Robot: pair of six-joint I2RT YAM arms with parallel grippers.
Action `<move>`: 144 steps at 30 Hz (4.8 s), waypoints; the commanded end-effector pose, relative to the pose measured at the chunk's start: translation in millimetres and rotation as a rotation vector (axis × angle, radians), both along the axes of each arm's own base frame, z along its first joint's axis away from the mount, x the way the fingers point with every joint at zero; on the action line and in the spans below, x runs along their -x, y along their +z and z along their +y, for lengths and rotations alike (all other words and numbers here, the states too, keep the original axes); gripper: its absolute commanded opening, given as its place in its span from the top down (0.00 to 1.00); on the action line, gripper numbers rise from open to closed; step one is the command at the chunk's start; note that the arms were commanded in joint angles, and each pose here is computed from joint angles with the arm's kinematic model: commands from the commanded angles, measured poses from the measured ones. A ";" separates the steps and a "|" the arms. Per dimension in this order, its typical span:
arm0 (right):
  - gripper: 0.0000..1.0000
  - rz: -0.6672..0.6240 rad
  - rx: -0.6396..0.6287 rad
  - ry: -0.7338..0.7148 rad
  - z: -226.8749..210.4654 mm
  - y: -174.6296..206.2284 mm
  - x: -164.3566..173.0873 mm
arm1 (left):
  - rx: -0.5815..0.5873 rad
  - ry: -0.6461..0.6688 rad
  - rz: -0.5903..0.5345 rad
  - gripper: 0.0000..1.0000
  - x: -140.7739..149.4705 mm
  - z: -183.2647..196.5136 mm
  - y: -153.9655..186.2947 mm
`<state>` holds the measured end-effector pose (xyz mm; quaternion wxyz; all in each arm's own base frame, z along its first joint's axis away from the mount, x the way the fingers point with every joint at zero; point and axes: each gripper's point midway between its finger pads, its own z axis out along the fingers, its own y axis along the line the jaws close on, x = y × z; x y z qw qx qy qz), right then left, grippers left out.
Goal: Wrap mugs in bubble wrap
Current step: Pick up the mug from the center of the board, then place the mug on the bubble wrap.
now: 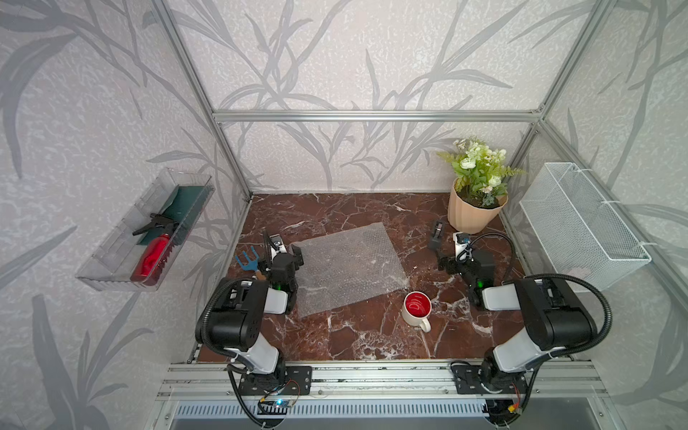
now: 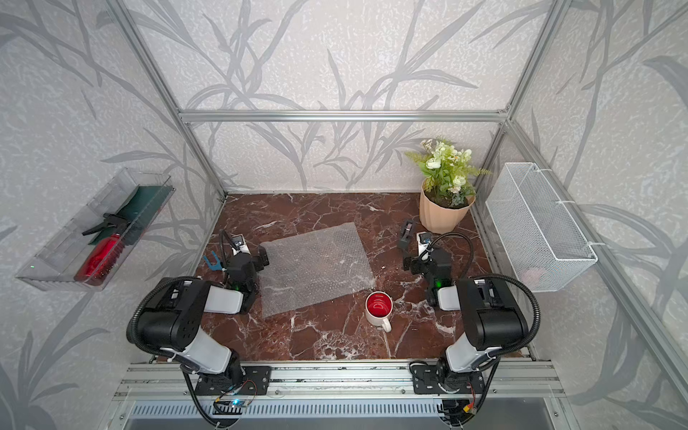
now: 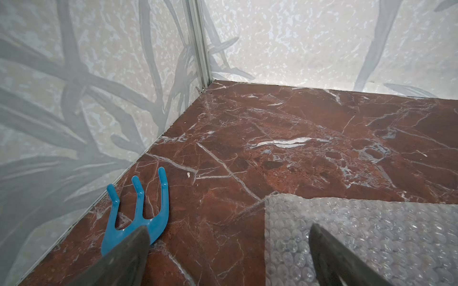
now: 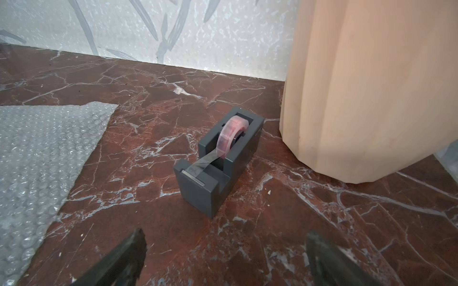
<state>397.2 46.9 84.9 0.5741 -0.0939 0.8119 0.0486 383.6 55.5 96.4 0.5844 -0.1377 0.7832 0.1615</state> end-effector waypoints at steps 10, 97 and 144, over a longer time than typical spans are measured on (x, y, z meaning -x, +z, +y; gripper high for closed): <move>0.01 -0.034 0.015 -0.002 1.0 8.8 1.0 | -0.010 0.003 -0.014 0.01 1.3 2.3 6.9; 1.00 0.509 -0.057 0.389 232.8 59.4 182.7 | 0.265 -0.129 0.282 0.01 68.9 -85.2 57.2; 0.18 0.616 -0.018 0.296 349.9 20.9 99.0 | 0.511 0.170 0.641 0.08 166.2 -55.9 -13.0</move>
